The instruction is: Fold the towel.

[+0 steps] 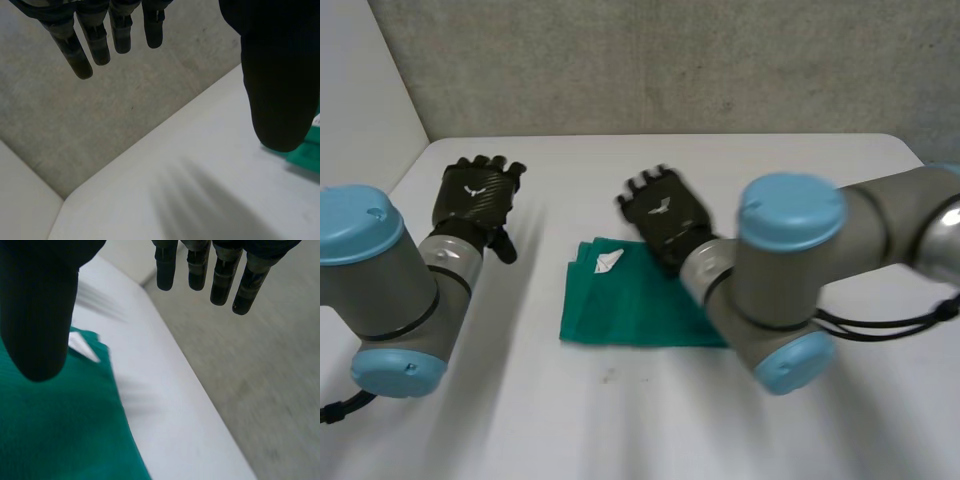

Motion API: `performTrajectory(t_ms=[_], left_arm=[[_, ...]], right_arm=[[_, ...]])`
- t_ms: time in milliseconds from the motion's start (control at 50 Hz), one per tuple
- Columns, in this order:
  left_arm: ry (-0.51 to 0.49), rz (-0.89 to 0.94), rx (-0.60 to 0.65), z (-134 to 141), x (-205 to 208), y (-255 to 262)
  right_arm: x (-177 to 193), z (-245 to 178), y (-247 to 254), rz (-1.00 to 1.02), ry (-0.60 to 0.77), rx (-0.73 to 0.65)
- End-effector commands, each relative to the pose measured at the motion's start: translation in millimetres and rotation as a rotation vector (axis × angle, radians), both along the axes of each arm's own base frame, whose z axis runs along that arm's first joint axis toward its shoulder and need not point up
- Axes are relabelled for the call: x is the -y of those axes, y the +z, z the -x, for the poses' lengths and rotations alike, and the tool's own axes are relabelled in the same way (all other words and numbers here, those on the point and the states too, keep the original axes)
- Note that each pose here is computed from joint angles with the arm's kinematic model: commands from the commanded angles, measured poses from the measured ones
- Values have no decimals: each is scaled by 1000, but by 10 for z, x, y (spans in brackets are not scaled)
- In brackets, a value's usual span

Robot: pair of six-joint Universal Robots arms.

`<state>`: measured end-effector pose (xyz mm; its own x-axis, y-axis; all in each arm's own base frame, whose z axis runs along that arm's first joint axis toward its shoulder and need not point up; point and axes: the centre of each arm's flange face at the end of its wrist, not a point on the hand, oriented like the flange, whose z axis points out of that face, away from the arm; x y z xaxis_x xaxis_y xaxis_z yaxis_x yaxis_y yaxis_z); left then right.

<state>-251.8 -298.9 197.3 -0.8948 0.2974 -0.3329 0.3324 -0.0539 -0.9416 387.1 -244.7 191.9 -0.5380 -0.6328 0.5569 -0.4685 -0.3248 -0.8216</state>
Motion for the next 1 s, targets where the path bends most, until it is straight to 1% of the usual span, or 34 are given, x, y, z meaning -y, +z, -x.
performTrajectory(t_ms=[20,40,120,200,260,360,420,440,480,500,540,580,600,620,640,660,700,760,780,800,820,840,900,980,1000], left_arm=[[-100,29,-25,353,-151,59],[-109,27,-28,387,-172,54],[-139,16,-28,481,-247,7],[-152,3,-22,520,-283,-47],[-153,-9,-16,523,-299,-86],[-151,-15,-14,515,-309,-99],[-133,-12,-15,492,-315,-73],[-133,-12,-15,492,-315,-73],[-122,-9,-17,480,-317,-55],[-116,-11,-18,473,-317,-52],[-107,-15,-24,456,-312,-39],[-102,-15,-29,448,-309,-29],[-100,-11,-36,443,-305,-3],[-97,-7,-42,435,-296,19],[-97,-4,-47,434,-297,40],[-95,2,-53,430,-293,67],[-92,13,-72,418,-298,144],[-92,23,-102,409,-314,246],[-92,23,-102,409,-314,246],[-92,24,-109,406,-320,269],[-92,20,-120,401,-328,297],[-90,12,-132,395,-336,321],[-87,-4,-146,388,-345,340],[-76,-27,-164,388,-355,369],[-68,-43,-184,396,-365,405]], right_arm=[[172,793,-43,-316,-237,127],[209,964,-144,-358,-287,112],[236,1278,-387,-442,-366,76],[210,1466,-577,-521,-387,65],[206,1528,-661,-549,-390,78],[311,1609,-712,-490,-411,117],[370,1630,-694,-454,-424,130],[449,1649,-628,-409,-450,138],[466,1657,-615,-400,-461,137],[544,1669,-541,-357,-492,142],[570,1633,-460,-321,-498,144],[599,1554,-330,-272,-480,150],[576,1376,-153,-218,-428,166],[575,1374,-151,-217,-427,166],[536,1264,-73,-197,-394,170],[326,883,105,-166,-271,171],[171,653,157,-171,-195,159],[-62,329,74,-210,-92,112],[-220,144,-30,-238,-24,69],[-312,59,-84,-251,14,41],[-470,-78,-183,-273,84,-5],[-537,-121,-219,-284,113,-25],[-607,-189,-335,-318,144,-69],[-582,-178,-345,-327,124,-63],[-534,-157,-320,-330,99,-40]])
